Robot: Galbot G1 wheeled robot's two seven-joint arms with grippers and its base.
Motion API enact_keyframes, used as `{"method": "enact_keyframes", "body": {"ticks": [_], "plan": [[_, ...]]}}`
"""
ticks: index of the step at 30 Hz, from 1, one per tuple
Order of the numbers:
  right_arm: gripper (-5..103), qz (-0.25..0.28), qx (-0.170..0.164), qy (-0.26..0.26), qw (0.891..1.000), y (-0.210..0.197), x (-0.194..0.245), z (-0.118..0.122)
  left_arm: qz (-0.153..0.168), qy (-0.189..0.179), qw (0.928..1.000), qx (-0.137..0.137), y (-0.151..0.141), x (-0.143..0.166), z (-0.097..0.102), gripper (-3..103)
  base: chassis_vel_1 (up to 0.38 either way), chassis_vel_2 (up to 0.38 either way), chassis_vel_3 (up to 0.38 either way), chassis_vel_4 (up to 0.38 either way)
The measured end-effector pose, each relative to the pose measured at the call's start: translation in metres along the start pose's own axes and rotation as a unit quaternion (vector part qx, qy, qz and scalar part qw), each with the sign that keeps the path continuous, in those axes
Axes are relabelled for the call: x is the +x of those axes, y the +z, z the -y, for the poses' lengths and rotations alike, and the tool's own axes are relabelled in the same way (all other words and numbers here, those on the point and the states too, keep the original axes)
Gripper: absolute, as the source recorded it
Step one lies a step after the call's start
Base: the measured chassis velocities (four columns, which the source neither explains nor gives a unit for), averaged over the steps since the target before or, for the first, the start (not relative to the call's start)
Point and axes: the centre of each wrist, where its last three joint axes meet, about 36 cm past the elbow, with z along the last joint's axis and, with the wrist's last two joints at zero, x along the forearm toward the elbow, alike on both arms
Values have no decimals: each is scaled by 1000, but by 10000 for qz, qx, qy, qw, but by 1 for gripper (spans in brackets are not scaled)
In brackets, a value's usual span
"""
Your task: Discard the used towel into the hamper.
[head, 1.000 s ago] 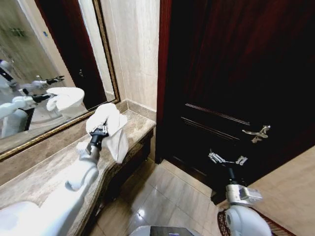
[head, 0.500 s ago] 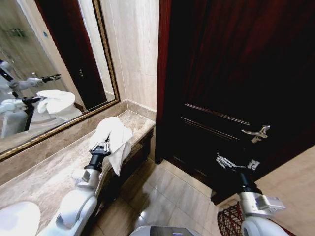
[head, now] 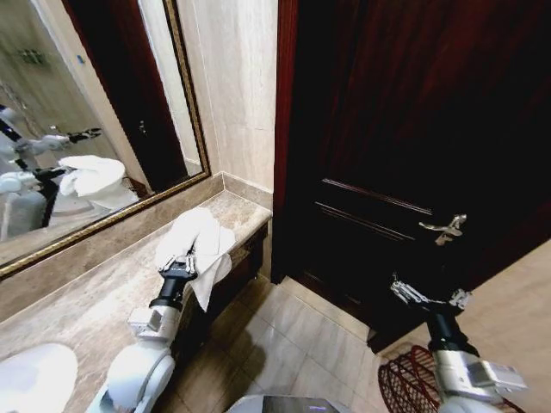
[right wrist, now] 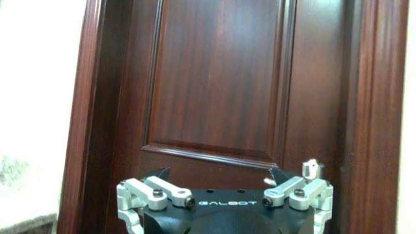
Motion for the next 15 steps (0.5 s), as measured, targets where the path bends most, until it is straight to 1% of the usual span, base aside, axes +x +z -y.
{"method": "enact_keyframes", "body": {"ticks": [5,8,15], "plan": [[100,-18,11,4,10000,4,-1,1,-23,10,10000,1,4,-3,-1,5,63,-47,-67,59],[100,9,-51,-5,10000,8,-5,-1,-47,-17,10000,2,6,-6,-6,5,48,-52,-48,53],[100,127,-115,20,9999,8,-7,-6,4,-43,10000,5,6,-6,-9,5,0,0,0,0]]}}
